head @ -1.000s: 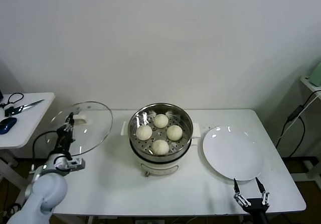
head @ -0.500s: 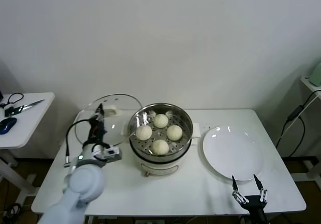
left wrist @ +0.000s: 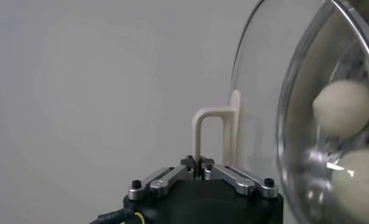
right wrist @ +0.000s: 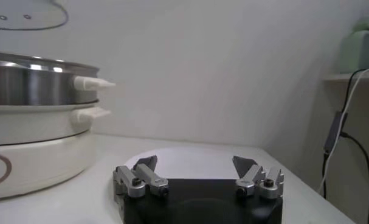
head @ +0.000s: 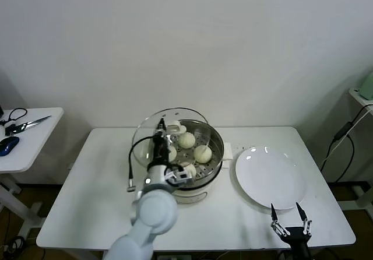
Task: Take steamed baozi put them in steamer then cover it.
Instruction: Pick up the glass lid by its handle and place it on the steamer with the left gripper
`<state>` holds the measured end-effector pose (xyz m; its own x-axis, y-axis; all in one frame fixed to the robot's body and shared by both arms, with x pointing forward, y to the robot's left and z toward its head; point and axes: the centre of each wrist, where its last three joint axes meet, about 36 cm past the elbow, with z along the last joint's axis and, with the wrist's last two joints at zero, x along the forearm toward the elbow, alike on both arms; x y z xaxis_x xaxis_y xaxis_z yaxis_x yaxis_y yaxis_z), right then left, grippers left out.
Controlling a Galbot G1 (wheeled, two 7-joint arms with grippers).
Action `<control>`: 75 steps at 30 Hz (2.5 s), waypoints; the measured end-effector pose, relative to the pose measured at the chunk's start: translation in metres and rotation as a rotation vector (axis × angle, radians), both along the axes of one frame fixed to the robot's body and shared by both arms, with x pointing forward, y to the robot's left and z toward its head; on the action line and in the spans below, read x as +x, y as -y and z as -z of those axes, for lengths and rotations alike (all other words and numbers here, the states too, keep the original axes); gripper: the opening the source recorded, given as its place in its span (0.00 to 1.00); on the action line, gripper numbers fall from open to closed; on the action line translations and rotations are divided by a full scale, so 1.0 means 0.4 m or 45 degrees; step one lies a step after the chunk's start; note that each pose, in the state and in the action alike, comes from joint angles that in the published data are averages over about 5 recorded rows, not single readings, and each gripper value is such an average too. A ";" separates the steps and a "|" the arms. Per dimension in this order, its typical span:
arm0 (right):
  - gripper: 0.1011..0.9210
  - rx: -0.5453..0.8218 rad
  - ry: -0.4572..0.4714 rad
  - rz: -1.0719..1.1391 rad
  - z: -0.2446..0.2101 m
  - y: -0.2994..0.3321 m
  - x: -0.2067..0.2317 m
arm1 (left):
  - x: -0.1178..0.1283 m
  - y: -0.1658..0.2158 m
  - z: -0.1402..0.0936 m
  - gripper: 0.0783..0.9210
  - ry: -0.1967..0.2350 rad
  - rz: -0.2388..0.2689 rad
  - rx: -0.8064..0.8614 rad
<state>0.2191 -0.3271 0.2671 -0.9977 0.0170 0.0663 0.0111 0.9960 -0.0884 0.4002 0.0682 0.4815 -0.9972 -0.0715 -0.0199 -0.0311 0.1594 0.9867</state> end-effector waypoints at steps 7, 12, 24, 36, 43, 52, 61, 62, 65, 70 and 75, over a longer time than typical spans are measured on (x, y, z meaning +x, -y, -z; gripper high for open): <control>0.88 0.007 0.015 0.006 0.004 0.003 0.000 | -0.002 0.105 0.021 0.07 -0.015 0.021 0.009; 0.88 0.014 0.024 0.013 0.007 0.002 0.001 | 0.004 0.143 0.047 0.07 -0.024 0.019 0.046; 0.88 0.020 0.022 0.023 0.013 -0.002 -0.009 | 0.024 0.152 0.104 0.07 -0.043 -0.010 0.113; 0.88 0.025 0.029 0.035 0.010 -0.006 -0.016 | 0.048 0.144 0.147 0.07 -0.043 -0.023 0.159; 0.88 0.024 0.032 0.039 0.009 -0.004 -0.021 | 0.060 0.128 0.169 0.07 -0.038 -0.033 0.194; 0.88 0.030 0.036 0.044 0.009 -0.009 -0.019 | 0.050 0.131 0.174 0.07 -0.043 -0.027 0.190; 0.88 0.034 0.038 0.044 0.011 -0.012 -0.021 | 0.050 0.144 0.176 0.07 -0.041 -0.024 0.176; 0.88 0.034 0.039 0.044 0.010 -0.012 -0.021 | 0.052 0.143 0.178 0.07 -0.042 -0.024 0.177; 0.88 0.035 0.045 0.043 0.007 -0.013 -0.020 | 0.054 0.141 0.181 0.07 -0.045 -0.023 0.180; 0.88 0.034 0.053 0.042 0.001 -0.013 -0.014 | 0.048 0.135 0.184 0.12 -0.048 -0.016 0.179; 0.88 0.040 0.052 0.040 -0.006 -0.013 -0.011 | 0.033 0.132 0.181 0.28 -0.055 -0.003 0.161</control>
<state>0.2148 -0.3218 0.2694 -0.9985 0.0470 0.0267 0.0454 0.9974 -0.0562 0.4133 0.0152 0.4090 -0.9972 -0.0737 0.0137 0.0112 0.0335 0.9994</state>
